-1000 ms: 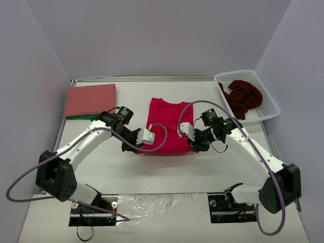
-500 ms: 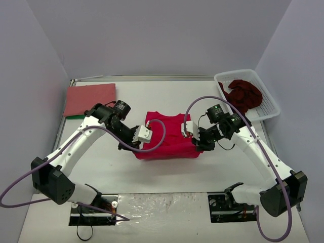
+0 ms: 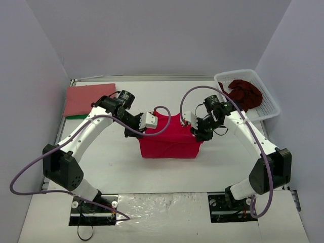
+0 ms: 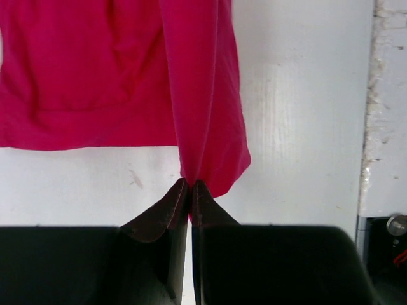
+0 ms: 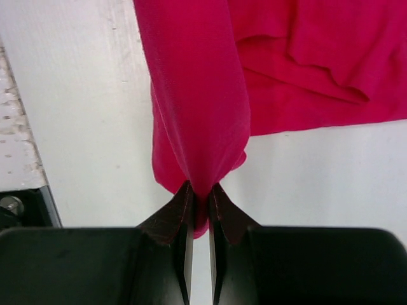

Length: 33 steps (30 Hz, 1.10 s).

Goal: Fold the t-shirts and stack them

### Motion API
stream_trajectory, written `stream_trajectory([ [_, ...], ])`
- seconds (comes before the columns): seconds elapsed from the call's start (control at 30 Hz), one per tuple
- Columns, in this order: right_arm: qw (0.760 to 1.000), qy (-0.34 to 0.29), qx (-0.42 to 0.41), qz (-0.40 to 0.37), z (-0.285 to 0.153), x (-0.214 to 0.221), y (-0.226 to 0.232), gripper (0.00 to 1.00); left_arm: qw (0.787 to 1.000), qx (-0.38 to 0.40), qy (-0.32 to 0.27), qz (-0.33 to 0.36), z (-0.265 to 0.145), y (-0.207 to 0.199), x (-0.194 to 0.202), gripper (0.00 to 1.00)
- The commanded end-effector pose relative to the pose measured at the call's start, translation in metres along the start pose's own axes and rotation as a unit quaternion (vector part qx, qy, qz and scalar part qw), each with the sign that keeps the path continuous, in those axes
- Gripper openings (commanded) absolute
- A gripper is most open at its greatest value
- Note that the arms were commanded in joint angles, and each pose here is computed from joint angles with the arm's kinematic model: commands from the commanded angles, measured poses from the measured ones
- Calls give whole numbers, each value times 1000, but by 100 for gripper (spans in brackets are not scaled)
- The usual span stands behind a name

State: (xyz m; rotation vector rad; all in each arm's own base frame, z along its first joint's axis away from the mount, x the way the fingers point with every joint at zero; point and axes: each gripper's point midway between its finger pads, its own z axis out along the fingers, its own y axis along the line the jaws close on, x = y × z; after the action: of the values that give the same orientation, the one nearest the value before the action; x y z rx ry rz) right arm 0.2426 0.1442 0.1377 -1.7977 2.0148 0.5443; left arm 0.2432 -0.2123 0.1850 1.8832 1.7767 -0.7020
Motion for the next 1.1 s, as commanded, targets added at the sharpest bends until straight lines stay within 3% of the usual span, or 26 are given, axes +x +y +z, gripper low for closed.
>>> stream_trajectory([
  [0.0,1000,19,11,-4,-11,4,-19,0,999,-52,7,3,-20,25,-4,2],
  [0.33,999,1,37,-6,-17,-8,-86,0,995,-98,16,6,-32,75,-1,2],
  [0.57,999,-1,35,25,19,15,-151,0,991,-125,42,2,10,149,28,4],
  [0.6,999,-1,38,32,26,19,-162,2,989,-135,53,2,17,163,35,15],
  [0.63,998,2,46,47,40,28,-187,16,984,-170,44,15,13,191,24,27],
  [0.67,997,4,56,62,47,32,-202,17,985,-163,61,3,37,209,43,37],
  [0.7,995,2,61,76,54,33,-217,23,983,-171,66,0,42,225,47,37],
  [0.77,989,0,89,118,62,39,-255,66,976,-207,67,-19,42,264,47,64],
  [0.8,987,-2,97,126,63,40,-262,70,973,-220,70,-26,39,272,47,81],
  [0.93,982,-43,145,116,30,17,-264,90,964,-259,37,-45,12,266,25,84],
  [0.97,981,-48,151,113,24,15,-260,93,956,-292,15,-26,-17,262,3,85],
  [1.0,980,-53,151,117,26,17,-253,95,958,-284,21,-41,-12,248,13,86],
  [1.03,977,-65,171,106,5,5,-249,100,947,-319,4,-25,-43,239,-7,88],
  [1.07,977,-65,167,115,8,10,-240,100,949,-312,9,-37,-38,225,3,89],
])
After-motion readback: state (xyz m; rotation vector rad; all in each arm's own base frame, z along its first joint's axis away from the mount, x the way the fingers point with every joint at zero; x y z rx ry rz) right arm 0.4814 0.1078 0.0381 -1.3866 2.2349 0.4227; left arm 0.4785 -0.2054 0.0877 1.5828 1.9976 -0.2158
